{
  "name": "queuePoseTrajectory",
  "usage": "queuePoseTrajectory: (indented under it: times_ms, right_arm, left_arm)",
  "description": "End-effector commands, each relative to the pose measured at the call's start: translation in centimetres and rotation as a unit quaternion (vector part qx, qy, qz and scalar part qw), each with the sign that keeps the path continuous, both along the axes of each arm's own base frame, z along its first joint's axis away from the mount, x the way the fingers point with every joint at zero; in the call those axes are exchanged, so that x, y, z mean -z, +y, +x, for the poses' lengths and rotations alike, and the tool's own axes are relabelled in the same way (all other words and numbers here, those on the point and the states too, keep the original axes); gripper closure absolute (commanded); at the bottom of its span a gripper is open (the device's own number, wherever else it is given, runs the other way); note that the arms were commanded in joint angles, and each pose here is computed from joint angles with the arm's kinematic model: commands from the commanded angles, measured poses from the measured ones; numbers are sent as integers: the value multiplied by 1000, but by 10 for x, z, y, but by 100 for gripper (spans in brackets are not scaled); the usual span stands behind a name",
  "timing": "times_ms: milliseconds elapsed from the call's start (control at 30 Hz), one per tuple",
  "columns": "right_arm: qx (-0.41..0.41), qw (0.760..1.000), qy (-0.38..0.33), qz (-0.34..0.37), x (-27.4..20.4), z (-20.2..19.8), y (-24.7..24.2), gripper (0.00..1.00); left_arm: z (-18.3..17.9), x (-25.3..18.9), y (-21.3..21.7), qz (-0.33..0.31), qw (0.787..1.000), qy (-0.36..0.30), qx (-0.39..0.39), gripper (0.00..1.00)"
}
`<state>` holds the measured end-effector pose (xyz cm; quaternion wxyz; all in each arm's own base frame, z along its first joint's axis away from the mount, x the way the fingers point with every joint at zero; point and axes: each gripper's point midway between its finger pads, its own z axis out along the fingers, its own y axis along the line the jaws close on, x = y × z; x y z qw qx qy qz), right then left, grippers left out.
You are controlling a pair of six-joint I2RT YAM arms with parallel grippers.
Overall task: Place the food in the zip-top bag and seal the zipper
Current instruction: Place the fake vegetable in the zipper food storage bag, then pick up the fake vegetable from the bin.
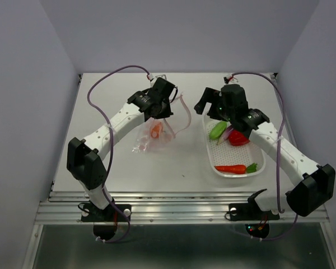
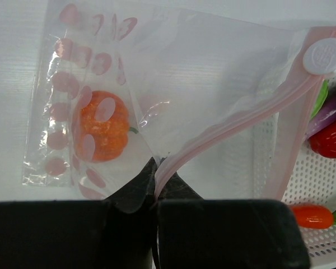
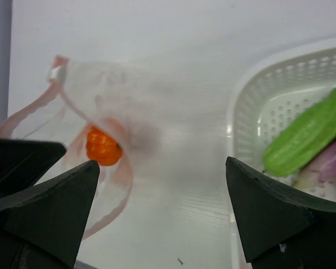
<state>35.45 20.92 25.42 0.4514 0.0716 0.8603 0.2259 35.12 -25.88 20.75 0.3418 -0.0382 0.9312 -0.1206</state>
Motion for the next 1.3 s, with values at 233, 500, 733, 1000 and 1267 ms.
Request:
queuePoseTrajectory:
  times_ms: [233,500,733,1000,1267]
  right_arm:
    - [178,978,104,-40,75,16,-87,0]
    - [202,963,153,-90,123,33,-91,0]
    - [207,955,171,-126,149,44,-94,0]
    - [204,949,185,-153,171,52,-96,4]
    - [206,944,195,-167,186,54,-97,11]
  left_arm:
    - [2,-30,1,-16,999,-36,8,100]
    - [2,-23,-1,-14,999,-31,12,100]
    - [2,-19,-2,-14,999,-28,15,100]
    - [2,-15,-3,-13,1000,-23,17,100]
    - [1,-12,-5,-14,1000,-19,20,100]
